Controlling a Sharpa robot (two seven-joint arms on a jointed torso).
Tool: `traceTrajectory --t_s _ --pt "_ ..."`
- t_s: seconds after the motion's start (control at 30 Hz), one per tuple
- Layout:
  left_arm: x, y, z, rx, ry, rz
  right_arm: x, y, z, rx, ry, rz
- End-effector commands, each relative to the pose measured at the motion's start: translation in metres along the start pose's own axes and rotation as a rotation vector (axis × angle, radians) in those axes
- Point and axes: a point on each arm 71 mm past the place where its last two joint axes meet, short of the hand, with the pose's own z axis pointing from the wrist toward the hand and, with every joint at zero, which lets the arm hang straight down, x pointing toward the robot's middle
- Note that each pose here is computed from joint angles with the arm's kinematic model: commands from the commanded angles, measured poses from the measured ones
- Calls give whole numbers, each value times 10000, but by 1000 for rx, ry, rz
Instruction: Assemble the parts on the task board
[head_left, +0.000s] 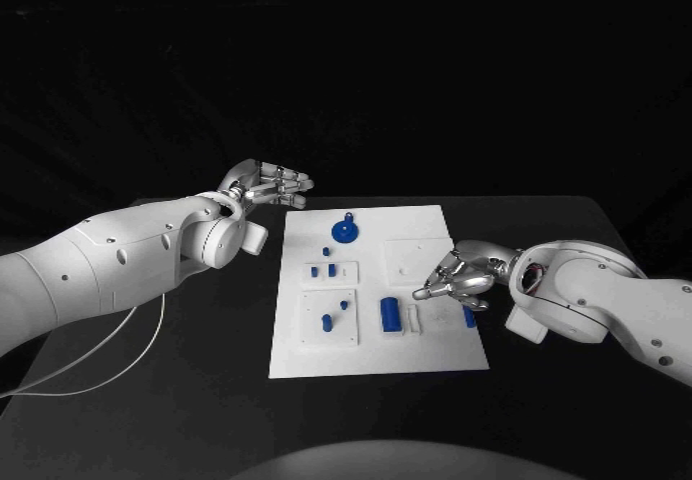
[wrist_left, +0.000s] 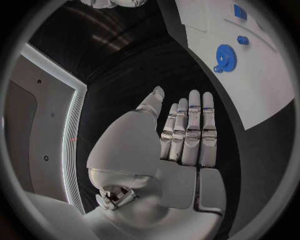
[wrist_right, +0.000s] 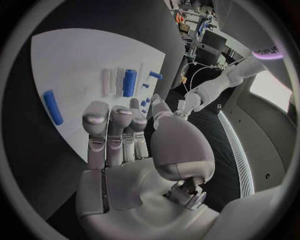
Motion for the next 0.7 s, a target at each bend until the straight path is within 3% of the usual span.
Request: traceTrajectory --t_s 0.03,0.37,0.7 --pt "19 7 1 9 12 -9 -70 -140 -23 11 35 5" --pt "-4 82 -27 5 0 -14 -301 -626 -108 270 0 -61" --pt "-2 123 -45 1 -1 -21 -378 -775 -122 398 -53 -176"
